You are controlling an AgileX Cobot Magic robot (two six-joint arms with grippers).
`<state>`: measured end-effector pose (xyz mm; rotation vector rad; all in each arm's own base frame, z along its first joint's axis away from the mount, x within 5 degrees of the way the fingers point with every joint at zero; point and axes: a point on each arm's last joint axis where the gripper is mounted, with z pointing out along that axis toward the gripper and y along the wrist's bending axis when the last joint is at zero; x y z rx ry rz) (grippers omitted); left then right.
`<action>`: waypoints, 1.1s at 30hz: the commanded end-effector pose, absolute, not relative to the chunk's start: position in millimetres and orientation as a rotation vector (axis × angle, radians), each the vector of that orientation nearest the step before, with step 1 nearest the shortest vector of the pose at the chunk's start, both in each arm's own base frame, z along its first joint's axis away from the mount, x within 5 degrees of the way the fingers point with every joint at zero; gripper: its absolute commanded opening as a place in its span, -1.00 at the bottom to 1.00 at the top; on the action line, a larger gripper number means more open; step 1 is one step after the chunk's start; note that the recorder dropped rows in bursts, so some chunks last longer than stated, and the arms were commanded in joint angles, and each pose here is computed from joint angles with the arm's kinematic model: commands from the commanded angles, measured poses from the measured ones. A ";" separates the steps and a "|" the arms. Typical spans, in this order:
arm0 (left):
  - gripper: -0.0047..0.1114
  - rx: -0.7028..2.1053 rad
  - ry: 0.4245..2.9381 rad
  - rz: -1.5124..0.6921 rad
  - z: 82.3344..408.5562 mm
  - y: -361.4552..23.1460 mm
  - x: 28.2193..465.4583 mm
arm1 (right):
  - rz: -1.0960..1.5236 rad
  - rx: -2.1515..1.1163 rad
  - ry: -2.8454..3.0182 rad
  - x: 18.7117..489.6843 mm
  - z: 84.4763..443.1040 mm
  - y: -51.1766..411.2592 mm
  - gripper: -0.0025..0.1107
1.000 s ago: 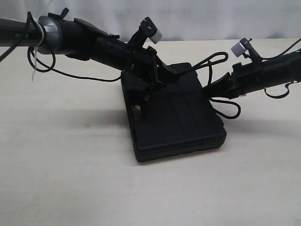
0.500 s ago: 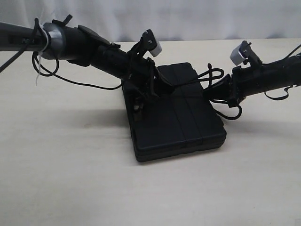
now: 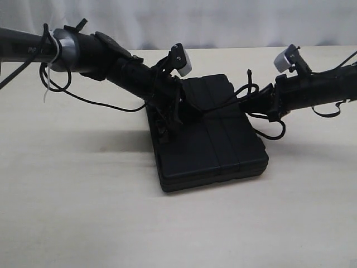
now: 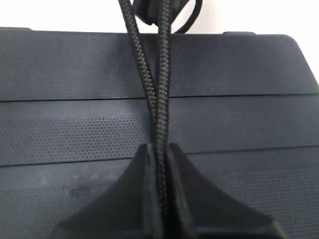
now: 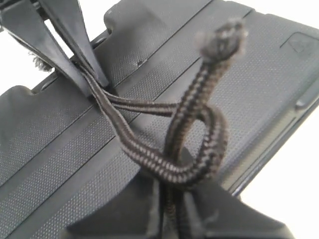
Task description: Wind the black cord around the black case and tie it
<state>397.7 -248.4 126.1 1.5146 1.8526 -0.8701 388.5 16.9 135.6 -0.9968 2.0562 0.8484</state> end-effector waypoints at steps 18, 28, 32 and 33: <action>-0.12 1.604 1.777 -1.006 142.8 -255.3 391.7 | 0.864 -1.019 1.997 385.9 148.4 19.7 -0.88; 0.17 1.442 1.746 -1.077 180.5 -244.2 398.2 | 0.862 -1.032 2.000 385.3 147.8 19.5 -0.88; 0.17 1.144 1.645 -1.169 199.5 -254.6 409.5 | 0.864 -1.032 1.999 385.2 147.9 19.6 -0.88; 0.17 1.119 1.597 -1.159 203.1 -259.7 409.8 | 0.864 -1.032 1.999 385.2 147.9 19.6 -0.88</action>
